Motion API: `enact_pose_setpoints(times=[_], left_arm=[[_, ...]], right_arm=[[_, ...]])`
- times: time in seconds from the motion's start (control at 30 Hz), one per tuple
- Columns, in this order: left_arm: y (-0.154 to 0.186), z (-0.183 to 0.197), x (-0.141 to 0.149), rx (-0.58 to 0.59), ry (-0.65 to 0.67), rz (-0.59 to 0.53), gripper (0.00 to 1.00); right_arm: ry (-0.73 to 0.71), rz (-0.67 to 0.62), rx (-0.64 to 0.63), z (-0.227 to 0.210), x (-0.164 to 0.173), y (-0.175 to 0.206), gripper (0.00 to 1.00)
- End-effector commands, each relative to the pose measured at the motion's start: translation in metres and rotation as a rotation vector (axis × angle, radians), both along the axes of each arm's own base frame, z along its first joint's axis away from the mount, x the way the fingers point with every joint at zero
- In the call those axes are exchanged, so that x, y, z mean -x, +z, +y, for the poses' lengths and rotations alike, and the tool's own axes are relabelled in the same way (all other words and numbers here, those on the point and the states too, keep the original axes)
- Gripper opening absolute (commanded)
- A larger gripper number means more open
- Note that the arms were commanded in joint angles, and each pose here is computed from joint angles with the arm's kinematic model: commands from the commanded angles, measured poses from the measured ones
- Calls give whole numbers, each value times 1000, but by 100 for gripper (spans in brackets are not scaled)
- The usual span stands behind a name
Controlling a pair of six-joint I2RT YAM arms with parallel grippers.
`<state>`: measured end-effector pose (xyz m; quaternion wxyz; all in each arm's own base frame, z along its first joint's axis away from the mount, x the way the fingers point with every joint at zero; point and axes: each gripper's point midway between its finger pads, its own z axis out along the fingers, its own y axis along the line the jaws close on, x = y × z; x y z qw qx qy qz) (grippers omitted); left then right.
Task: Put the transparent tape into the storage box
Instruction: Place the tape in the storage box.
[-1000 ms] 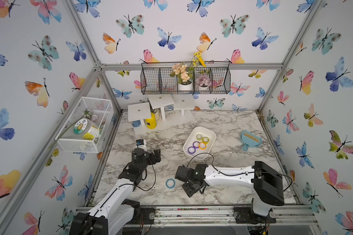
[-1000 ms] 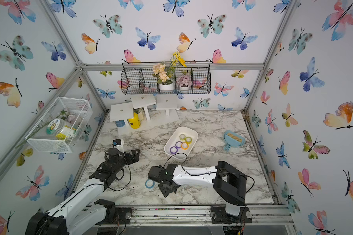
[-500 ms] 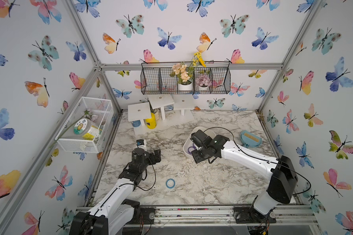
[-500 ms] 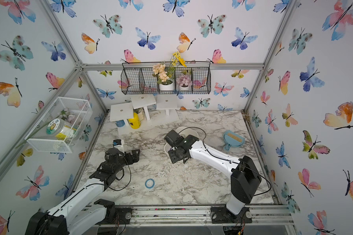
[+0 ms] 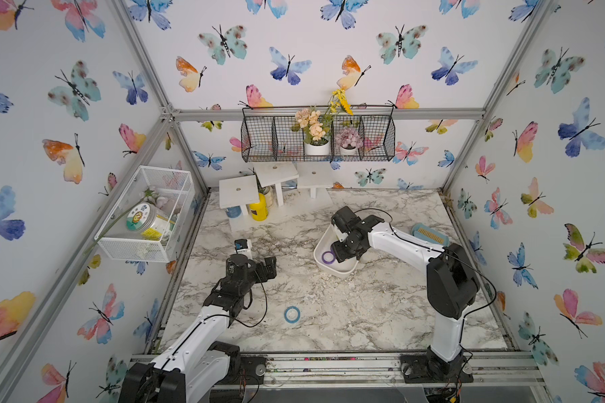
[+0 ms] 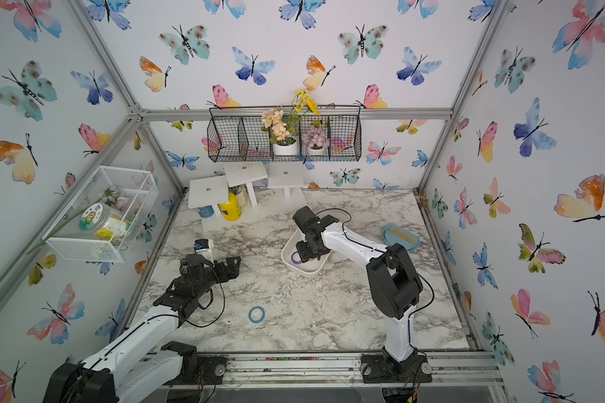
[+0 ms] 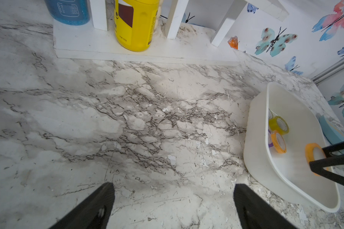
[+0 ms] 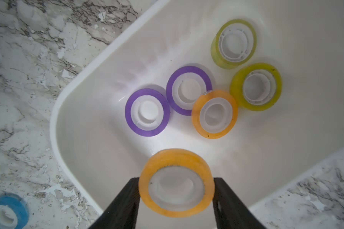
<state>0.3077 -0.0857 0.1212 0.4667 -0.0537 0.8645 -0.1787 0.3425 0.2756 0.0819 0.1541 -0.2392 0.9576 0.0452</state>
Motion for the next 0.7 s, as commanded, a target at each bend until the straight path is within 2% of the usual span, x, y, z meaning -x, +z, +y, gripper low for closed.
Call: enact_pose_setpoints(times=[0.0,0.43,0.53,0.67], left_arm=[[7,-4,-2,21,-18,-16,99],[10,-6,0,27,-29,-28,99],[11,-6,0,28,-30,-30,99],[16,-7,2,34,-40,-48,99]], right_arm=[[29,19,-34,8,-6,-4,60],[35,74,-7,7,-4,-30,60],[36,70,-10,7,-4,-27,62],[31,57,-21,8,-6,-17,70]])
